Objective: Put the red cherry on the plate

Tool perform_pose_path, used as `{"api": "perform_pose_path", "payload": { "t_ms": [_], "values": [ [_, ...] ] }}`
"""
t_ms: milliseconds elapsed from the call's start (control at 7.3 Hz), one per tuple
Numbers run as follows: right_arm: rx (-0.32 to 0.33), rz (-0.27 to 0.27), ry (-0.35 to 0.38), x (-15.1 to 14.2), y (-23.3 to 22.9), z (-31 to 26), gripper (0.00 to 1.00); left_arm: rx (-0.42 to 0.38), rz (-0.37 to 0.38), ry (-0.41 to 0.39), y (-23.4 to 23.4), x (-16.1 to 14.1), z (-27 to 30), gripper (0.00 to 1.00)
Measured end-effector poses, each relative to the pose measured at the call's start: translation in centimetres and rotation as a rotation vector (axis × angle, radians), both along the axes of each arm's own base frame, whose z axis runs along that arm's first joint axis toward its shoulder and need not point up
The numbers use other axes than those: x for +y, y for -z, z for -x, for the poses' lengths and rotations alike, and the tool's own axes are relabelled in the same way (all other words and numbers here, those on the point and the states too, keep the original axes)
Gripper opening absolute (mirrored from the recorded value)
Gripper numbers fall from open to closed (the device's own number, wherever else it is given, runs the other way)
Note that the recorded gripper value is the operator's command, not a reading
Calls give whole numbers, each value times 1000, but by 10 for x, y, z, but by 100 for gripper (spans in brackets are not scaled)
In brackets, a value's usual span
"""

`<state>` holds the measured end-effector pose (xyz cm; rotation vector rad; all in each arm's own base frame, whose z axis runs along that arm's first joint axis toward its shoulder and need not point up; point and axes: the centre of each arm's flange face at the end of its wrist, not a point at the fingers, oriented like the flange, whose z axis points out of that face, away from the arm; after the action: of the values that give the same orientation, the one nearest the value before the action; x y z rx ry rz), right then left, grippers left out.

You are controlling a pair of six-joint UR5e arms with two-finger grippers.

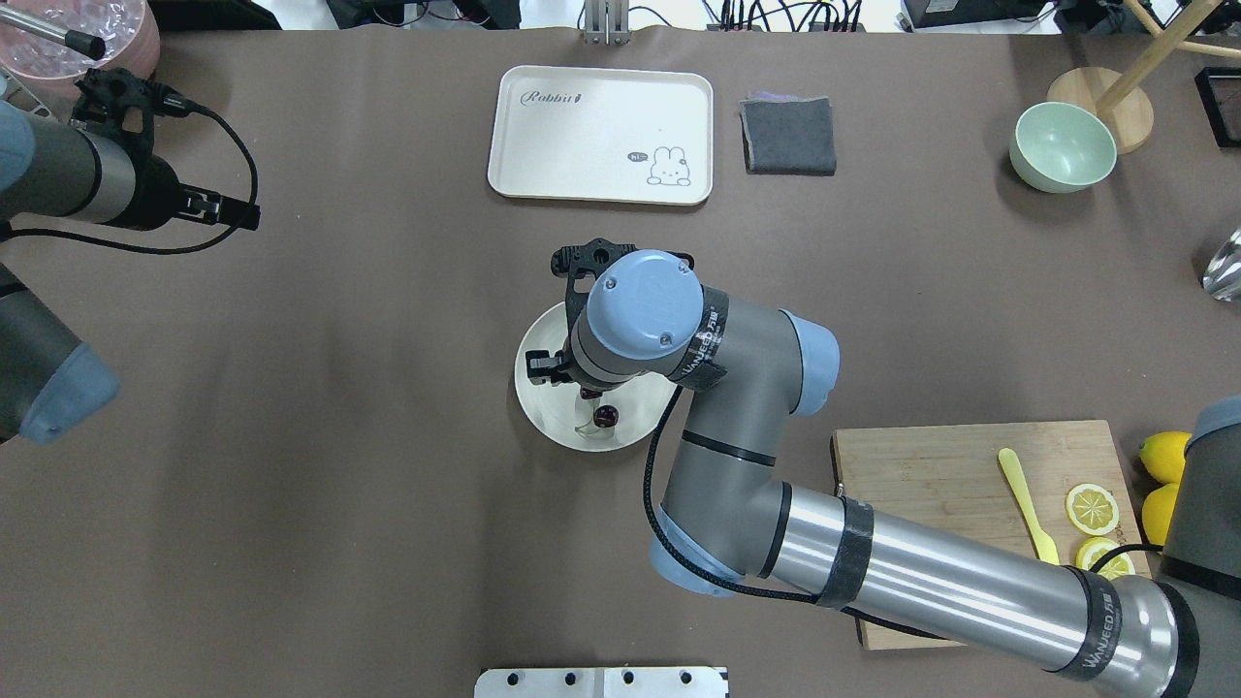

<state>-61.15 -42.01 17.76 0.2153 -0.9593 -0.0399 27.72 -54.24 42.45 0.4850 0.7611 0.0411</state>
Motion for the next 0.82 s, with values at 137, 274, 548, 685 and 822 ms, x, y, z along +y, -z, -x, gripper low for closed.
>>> {"api": "perform_pose_path", "payload": {
  "t_ms": [137,274,548,685,822],
  "values": [
    [31,20,-13,-12,10,-23,100,-11,14,0,-10,1,3,98],
    [82,43,-11,-27,19,-60,100,-27,24,5,-21,1,14,98],
    [194,72,38,-57,13,-150,100,-108,1,-14,-52,-7,69,98],
    [271,65,70,-70,-9,-201,100,-160,-3,-35,-77,-9,110,98],
    [337,51,106,-84,-40,-254,100,-190,7,-46,-99,-8,150,98]
  ]
}}
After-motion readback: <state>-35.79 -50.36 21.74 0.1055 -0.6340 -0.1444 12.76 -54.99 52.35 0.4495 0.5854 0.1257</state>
